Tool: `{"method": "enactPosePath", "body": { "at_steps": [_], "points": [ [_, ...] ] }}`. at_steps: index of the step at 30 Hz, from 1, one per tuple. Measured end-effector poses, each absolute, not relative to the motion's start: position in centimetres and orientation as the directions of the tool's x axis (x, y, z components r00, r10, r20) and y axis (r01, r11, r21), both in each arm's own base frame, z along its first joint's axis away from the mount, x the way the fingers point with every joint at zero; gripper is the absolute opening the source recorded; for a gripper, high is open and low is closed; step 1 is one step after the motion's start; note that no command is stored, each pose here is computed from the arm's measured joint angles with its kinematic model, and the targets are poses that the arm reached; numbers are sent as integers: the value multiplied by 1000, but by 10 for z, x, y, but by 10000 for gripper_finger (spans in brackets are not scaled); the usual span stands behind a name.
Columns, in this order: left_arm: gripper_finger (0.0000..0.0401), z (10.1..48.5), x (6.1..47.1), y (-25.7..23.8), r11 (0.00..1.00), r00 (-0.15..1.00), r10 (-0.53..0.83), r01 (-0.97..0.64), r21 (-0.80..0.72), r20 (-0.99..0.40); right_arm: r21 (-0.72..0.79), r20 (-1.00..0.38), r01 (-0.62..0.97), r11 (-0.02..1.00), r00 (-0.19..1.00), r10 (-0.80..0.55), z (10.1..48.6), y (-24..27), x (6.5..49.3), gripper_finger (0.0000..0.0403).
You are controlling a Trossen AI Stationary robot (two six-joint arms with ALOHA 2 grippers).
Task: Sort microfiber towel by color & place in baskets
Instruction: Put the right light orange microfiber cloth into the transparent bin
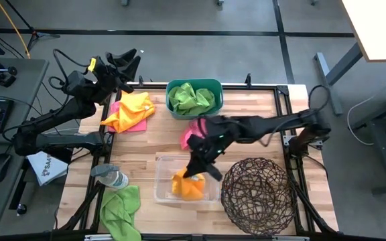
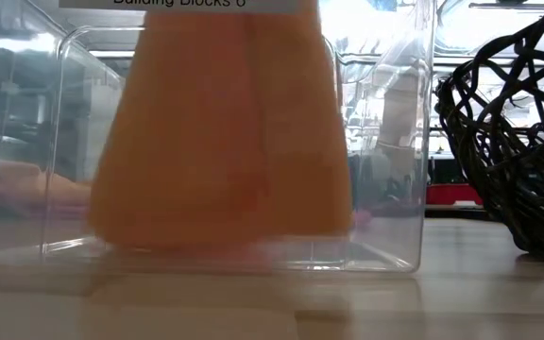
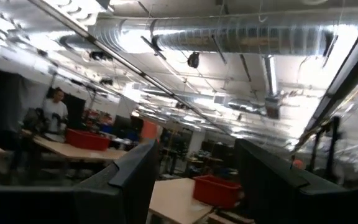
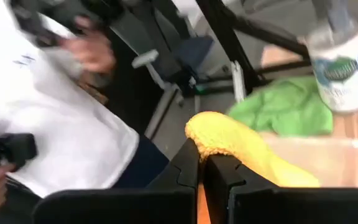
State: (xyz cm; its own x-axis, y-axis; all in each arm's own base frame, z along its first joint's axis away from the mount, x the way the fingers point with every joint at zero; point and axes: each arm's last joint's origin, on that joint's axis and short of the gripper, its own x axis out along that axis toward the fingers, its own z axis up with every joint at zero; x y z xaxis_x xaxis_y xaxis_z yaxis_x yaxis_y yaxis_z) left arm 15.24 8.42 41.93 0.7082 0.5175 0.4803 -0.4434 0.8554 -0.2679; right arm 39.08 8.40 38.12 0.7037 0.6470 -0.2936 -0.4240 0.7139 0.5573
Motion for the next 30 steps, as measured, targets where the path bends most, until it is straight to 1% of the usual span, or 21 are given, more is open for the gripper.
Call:
{"method": "enactPosePath", "body": {
  "at_steps": [3, 6, 8, 11, 14, 16, 18, 21, 24, 26, 28, 30],
  "points": [
    [200, 420, 154, 82, 894, 756, 439, -313, -320, 486, 552, -328, -426, 716, 679, 657, 365, 84, 402, 0],
    [200, 420, 157, 76, 934, 822, 299, -148, -325, 485, 541, -366, -438, 718, 646, 670, 356, 86, 403, 0],
    [200, 419, 160, 69, 942, 850, 218, -55, -330, 479, 535, -426, -414, 736, 621, 658, 350, 88, 399, 0],
    [200, 417, 169, 57, 934, 874, 141, 39, -356, 465, 486, -559, -323, 812, 600, 572, 337, 91, 393, 0],
    [200, 413, 182, 39, 924, 890, 98, 85, -373, 445, 386, -666, -205, 899, 613, 425, 329, 97, 387, 0],
    [200, 409, 192, 28, 919, 902, 94, 84, -384, 421, 339, -703, -126, 932, 624, 340, 325, 102, 385, 0],
    [200, 405, 199, 17, 920, 912, 92, 76, -384, 400, 332, -715, -77, 940, 630, 304, 323, 108, 384, 0],
    [200, 404, 204, 7, 944, 916, 101, 35, -329, 387, 349, -723, -41, 936, 624, 297, 320, 118, 384, 0],
    [200, 409, 206, 4, 970, 916, 134, -45, -237, 377, 377, -740, -4, 926, 600, 304, 314, 126, 383, 0],
    [200, 413, 205, 6, 979, 915, 169, -112, -172, 366, 402, -754, 52, 914, 585, 299, 309, 128, 383, 2],
    [200, 419, 203, 8, 978, 908, 204, -176, -108, 366, 435, -767, 139, 890, 575, 285, 303, 130, 386, 13],
    [200, 423, 202, 10, 972, 905, 233, -229, -54, 356, 453, -787, 221, 864, 553, 272, 295, 129, 390, 39]
  ]
}}
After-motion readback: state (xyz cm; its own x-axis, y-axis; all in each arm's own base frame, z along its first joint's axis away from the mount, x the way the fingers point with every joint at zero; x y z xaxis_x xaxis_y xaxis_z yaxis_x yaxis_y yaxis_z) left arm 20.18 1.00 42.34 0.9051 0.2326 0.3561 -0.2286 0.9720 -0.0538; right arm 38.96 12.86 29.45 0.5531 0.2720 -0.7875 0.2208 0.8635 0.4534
